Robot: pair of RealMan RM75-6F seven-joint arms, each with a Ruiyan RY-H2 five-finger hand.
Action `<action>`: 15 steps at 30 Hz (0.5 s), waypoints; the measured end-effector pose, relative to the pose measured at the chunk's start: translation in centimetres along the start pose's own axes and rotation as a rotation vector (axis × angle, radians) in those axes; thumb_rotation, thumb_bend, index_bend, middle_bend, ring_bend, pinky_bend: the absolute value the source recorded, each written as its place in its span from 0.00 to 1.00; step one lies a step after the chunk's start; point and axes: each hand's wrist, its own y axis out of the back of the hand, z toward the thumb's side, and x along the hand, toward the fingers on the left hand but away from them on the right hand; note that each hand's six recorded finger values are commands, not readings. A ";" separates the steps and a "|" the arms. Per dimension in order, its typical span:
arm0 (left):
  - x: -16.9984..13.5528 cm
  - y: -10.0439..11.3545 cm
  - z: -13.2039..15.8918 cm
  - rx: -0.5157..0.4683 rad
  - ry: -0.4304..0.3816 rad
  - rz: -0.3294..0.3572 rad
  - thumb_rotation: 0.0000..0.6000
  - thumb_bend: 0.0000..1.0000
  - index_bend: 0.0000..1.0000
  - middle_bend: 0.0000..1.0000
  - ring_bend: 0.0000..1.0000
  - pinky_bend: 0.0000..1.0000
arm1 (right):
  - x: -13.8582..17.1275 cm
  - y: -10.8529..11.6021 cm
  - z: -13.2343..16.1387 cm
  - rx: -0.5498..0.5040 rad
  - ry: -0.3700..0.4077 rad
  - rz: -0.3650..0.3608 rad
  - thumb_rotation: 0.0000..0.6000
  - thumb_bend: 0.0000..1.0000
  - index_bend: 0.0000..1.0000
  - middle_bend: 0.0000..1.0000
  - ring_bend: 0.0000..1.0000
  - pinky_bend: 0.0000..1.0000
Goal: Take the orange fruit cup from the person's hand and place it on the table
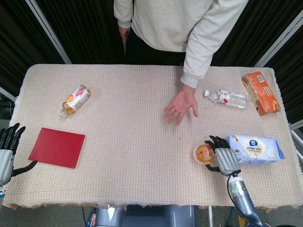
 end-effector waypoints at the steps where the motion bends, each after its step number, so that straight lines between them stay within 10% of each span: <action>1: 0.0 0.0 0.0 -0.001 -0.002 0.001 1.00 0.09 0.01 0.00 0.00 0.00 | 0.1 0.0 -0.1 0.012 0.001 -0.001 1.00 0.14 0.11 0.00 0.00 0.00; 15: 0.0 0.1 -0.1 0.009 -0.006 0.008 1.00 0.09 0.01 0.00 0.00 0.00 | 3.5 4.3 -4.1 0.141 -0.049 -0.178 1.00 0.13 0.07 0.00 0.00 0.00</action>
